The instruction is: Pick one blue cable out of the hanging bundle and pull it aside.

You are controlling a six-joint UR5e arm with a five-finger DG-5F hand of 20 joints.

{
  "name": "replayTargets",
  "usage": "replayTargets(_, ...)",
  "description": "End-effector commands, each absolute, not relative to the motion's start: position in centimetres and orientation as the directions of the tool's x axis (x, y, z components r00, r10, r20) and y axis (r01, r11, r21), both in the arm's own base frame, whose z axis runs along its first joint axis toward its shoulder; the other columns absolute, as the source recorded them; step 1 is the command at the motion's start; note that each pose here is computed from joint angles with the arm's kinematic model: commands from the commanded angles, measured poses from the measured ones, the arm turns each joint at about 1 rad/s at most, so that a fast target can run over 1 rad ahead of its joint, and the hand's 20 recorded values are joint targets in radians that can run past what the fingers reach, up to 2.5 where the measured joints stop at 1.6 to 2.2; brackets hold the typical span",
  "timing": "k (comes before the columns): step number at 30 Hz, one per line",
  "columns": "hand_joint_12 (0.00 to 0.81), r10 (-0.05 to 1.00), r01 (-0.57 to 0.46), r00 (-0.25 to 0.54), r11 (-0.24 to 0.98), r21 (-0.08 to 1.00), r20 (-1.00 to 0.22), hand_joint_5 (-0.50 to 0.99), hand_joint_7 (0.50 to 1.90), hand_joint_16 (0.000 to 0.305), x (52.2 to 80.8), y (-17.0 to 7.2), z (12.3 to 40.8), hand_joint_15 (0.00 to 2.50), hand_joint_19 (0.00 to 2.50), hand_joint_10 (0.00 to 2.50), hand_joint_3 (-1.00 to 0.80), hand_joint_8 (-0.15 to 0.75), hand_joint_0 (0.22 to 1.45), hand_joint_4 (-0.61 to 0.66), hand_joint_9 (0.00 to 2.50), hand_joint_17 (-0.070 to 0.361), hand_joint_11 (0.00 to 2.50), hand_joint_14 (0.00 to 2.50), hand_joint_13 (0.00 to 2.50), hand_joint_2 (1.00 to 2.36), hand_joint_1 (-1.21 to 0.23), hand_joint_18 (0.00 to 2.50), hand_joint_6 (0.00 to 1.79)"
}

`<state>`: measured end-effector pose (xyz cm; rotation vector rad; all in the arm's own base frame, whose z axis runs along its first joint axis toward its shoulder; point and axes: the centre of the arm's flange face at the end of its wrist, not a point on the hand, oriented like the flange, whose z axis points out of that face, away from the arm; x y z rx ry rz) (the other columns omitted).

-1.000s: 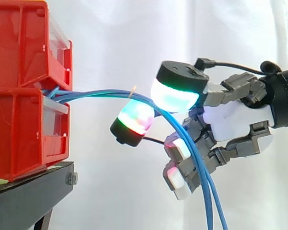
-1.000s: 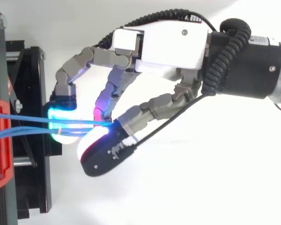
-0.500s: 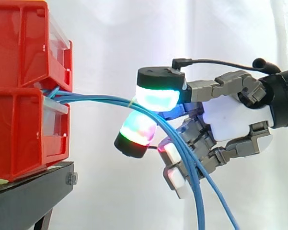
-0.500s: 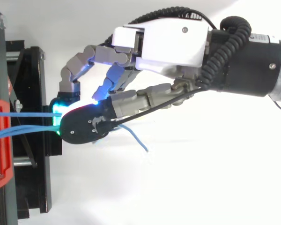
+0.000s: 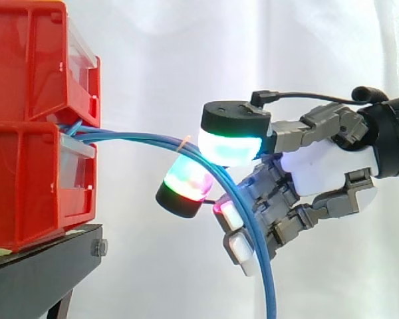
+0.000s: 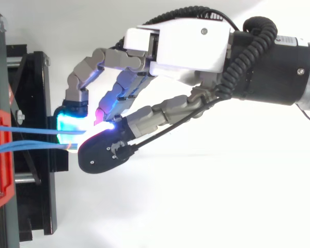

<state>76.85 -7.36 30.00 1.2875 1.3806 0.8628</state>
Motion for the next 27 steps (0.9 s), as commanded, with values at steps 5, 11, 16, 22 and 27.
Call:
replayTargets(5,0.260,0.976,0.248,0.088,0.172,0.953,-0.199,-0.19,0.88,0.044,76.84,-7.38,30.00,0.58,0.43,0.03,-0.50,0.192,0.78,-0.19,1.03,0.099,0.76,0.03,0.90,1.00,-0.87,0.76,0.98)
replayTargets(11,0.261,0.976,0.249,0.087,0.174,0.953,-0.200,-0.17,0.73,0.044,76.84,-7.38,30.00,0.60,0.45,0.03,-0.50,0.198,0.68,-0.07,1.07,0.099,0.78,0.03,0.92,1.00,-0.87,0.76,0.98)
replayTargets(16,0.287,0.976,0.247,0.088,0.173,0.953,-0.200,-0.16,0.77,0.049,76.82,-7.38,30.12,0.62,0.50,0.03,-0.50,0.221,0.53,-0.02,1.10,0.109,0.77,0.03,0.93,1.00,-0.79,0.75,0.95)
replayTargets(22,0.297,0.976,0.249,0.087,0.174,0.953,-0.200,-0.15,0.78,0.052,76.84,-7.38,29.94,0.63,0.53,0.03,-0.50,0.237,0.50,-0.01,1.16,0.116,0.76,0.03,0.96,1.00,-0.57,0.76,0.92)
replayTargets(27,0.289,0.976,0.247,0.088,0.173,0.953,-0.200,-0.15,0.85,0.049,76.86,-7.38,30.01,0.65,0.57,0.03,-0.49,0.228,0.57,-0.03,1.19,0.110,0.77,0.03,0.97,1.00,-0.49,0.74,0.90)
